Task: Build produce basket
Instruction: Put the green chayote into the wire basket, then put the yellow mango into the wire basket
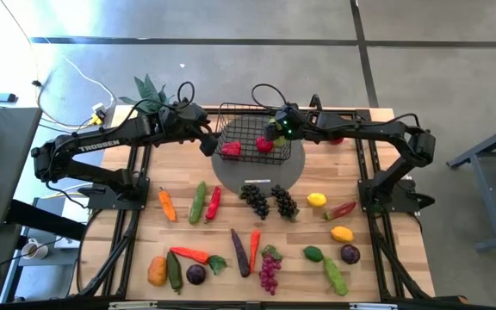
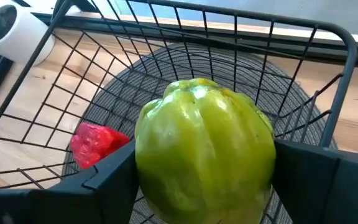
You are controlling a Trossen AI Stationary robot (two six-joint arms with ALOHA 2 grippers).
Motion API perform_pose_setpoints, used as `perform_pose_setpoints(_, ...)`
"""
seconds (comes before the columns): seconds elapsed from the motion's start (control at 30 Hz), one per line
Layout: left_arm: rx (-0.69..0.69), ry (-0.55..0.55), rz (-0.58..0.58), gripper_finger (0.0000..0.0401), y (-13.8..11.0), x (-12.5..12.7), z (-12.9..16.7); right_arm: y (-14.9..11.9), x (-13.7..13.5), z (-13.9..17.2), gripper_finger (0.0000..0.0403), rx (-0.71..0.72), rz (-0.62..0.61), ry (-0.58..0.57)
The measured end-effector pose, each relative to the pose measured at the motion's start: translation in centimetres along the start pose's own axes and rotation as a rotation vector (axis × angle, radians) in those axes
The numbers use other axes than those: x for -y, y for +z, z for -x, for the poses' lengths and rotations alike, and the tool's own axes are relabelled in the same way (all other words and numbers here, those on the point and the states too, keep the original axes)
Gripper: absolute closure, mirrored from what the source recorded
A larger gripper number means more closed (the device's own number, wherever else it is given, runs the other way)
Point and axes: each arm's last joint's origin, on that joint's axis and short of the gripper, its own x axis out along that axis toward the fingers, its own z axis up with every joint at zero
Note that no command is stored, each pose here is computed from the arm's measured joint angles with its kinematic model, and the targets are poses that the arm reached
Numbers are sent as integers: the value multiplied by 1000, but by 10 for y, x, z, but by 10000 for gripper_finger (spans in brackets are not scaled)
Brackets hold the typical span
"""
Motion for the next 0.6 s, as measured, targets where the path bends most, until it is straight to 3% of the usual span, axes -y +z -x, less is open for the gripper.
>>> perform_pose_setpoints(0.17,0,2,0,103,0,0,0,0,0,0,98,-2,49,2)
perform_pose_setpoints(0.43,0,2,0,103,0,0,0,0,0,0,21,0,51,1)
perform_pose_setpoints(0.6,0,2,0,103,0,0,0,0,0,0,7,-1,45,2)
